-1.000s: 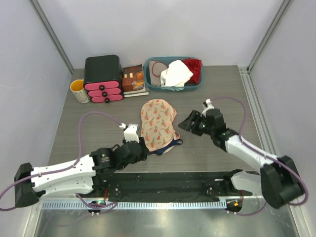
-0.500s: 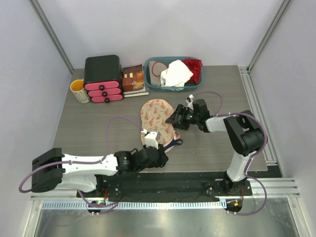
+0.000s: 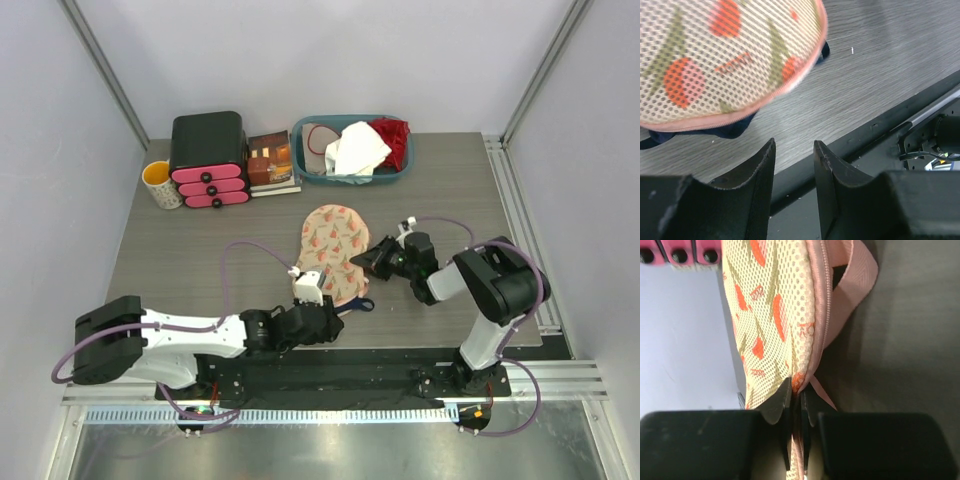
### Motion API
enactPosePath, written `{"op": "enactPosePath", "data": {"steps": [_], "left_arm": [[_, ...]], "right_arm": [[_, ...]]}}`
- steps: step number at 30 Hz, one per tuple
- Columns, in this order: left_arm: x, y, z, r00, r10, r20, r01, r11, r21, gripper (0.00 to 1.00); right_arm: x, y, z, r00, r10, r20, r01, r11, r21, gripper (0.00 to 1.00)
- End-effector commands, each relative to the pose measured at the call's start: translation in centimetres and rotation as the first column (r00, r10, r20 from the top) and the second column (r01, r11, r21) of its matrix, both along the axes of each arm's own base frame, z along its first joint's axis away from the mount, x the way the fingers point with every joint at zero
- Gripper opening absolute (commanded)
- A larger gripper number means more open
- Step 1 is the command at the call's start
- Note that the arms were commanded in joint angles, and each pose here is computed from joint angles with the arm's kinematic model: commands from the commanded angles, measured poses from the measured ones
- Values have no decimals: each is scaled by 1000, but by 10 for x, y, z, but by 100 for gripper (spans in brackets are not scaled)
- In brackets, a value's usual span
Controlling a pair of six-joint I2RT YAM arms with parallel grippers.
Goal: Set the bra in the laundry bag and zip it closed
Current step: Adjust the bra in the laundry bag.
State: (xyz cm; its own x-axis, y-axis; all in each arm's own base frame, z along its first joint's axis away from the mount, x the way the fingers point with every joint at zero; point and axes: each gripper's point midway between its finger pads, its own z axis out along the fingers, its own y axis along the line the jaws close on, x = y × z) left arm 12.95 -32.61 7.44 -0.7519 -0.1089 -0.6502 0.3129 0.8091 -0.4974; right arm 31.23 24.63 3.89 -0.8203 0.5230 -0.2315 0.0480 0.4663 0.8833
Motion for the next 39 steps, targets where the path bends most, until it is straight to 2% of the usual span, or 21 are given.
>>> {"op": "enactPosePath", "data": {"steps": [1, 3, 4, 6, 7, 8, 11, 14, 17, 19, 22, 24, 25, 27, 30, 34, 36, 37, 39], "left_arm": [[3, 11, 8, 997, 75, 18, -74, 995, -67, 37], [1, 22, 12, 995, 97, 37, -94, 993, -75, 37], [-1, 24, 15, 994, 104, 40, -101, 991, -85, 37], [-4, 33, 19, 993, 110, 48, -104, 989, -103, 37], [-4, 36, 20, 991, 123, 45, -117, 987, -113, 37], [-5, 41, 21, 990, 131, 41, -125, 984, -128, 38], [-10, 55, 6, 988, 154, 2, -152, 981, -118, 39], [-18, 65, -5, 988, 147, -40, -150, 982, -113, 38], [-22, 73, -3, 990, 134, -41, -137, 984, -111, 35], [-24, 71, 13, 997, 82, -2, -81, 986, -143, 36], [-33, 66, 34, 998, -29, 53, 38, 983, -177, 40], [-41, 65, 43, 993, -93, 73, 106, 976, -190, 42], [-41, 66, 45, 988, -116, 101, 133, 975, -177, 43], [-43, 70, 59, 981, -139, 134, 163, 969, -187, 46], [-34, 77, 79, 976, -111, 187, 143, 975, -170, 55], [-19, 74, 105, 961, -90, 261, 120, 987, -102, 59], [-16, 66, 95, 951, -143, 276, 142, 990, 22, 60], [-14, 61, 103, 947, -159, 279, 148, 987, 62, 60], [-10, 54, 81, 934, -238, 264, 178, 956, 234, 59]], "right_arm": [[9, -15, 48, 955, -271, 121, 253, 956, 148, 13], [-14, -5, 50, 950, -287, 121, 269, 951, 150, 13], [-8, -15, 46, 913, -389, 125, 375, 919, 121, 14], [-21, -11, 38, 895, -429, 120, 423, 903, 71, 16], [-31, 7, 45, 905, -404, 134, 397, 914, 79, 18], [-29, 4, 44, 887, -442, 136, 436, 897, 68, 20], [-36, 15, 40, 891, -438, 118, 432, 899, 72, 27], [-41, 23, 36, 915, -387, 119, 384, 922, 48, 43], [-55, 31, 32, 952, -273, 137, 277, 961, -9, 58], [-72, 34, 18, 978, -176, 111, 186, 979, -81, 65], [-94, 23, 11, 990, -77, 116, 97, 980, -172, 68], [-109, 3, 9, 992, -63, 109, 87, 970, -228, 69], [-110, -7, 6, 990, -60, 130, 94, 957, -273, 73], [-119, -27, 12, 987, -56, 148, 103, 937, -335, 73], [-129, -34, 22, 982, -3, 188, 71, 933, -353, 72], [-145, -17, 40, 955, 155, 252, -73, 949, -307, 60], [-158, -4, 45, 928, 261, 267, -185, 942, -279, 57], [-160, -2, 42, 924, 278, 262, -202, 938, -282, 56], [-161, -1, 42, 916, 291, 276, -213, 937, -278, 54]]}}
